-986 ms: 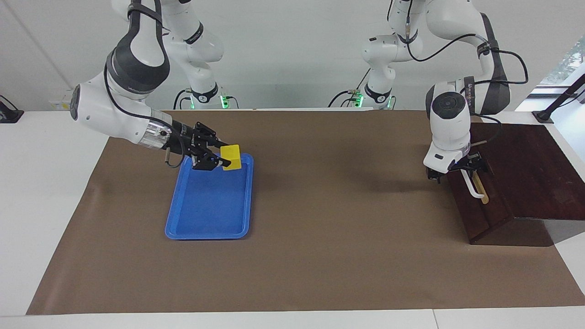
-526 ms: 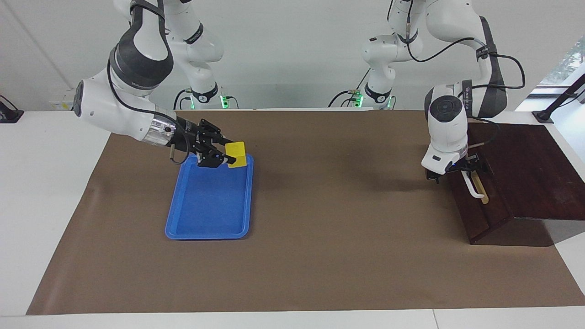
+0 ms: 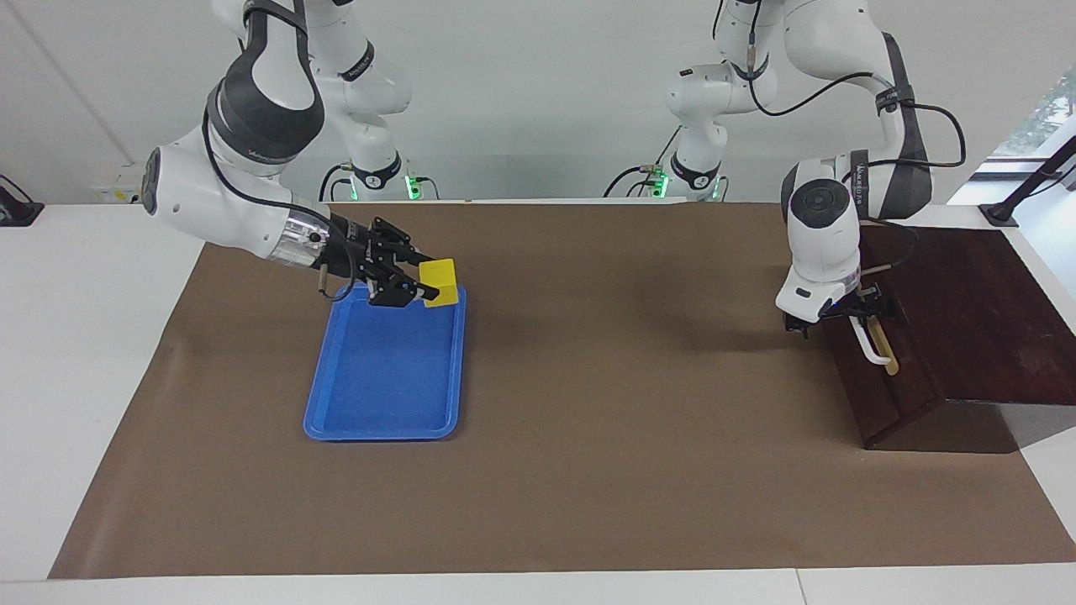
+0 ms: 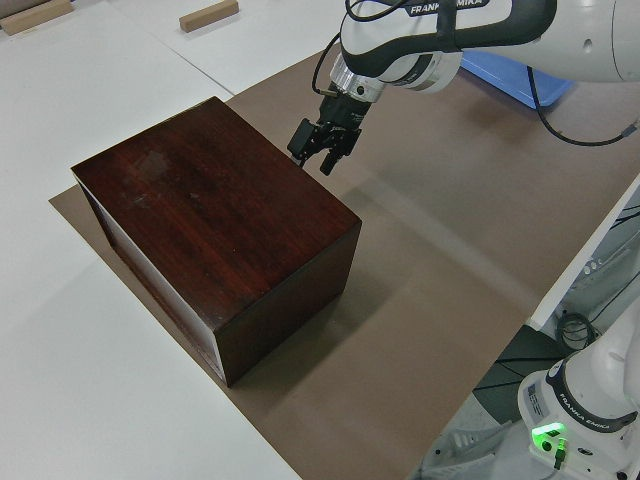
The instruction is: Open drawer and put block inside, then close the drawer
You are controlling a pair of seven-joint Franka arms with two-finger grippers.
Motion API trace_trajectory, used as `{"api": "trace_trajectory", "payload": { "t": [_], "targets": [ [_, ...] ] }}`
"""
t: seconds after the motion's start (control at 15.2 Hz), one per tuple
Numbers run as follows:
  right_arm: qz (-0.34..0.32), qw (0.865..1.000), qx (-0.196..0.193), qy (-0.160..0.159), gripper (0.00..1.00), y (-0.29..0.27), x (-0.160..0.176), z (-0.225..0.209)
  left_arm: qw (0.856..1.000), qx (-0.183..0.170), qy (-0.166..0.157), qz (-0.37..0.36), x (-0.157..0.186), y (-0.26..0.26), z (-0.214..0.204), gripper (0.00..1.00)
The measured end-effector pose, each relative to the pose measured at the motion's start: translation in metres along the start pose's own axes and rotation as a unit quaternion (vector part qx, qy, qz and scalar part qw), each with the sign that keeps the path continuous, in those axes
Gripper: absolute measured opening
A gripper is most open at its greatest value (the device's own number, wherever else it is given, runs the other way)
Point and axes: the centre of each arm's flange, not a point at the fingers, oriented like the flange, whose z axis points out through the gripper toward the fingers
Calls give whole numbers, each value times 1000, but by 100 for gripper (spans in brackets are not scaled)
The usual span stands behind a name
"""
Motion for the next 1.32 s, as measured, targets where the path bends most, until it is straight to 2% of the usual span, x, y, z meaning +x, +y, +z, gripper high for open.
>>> {"api": "trace_trajectory", "payload": {
  "t": [0.53, 1.12, 1.32],
  "targets": [
    [-1, 1000, 1, 0, 55, 0, -1, -1, 1000, 0, 4, 22, 1, 10, -4, 100],
    [5, 1000, 2, -1, 55, -1, -2, -2, 997, 4, 21, 74, 2, 68, -33, 100],
    [15, 1000, 7, -17, 55, -2, -5, -2, 996, 5, 26, 87, 1, 83, -41, 100]
  ]
}}
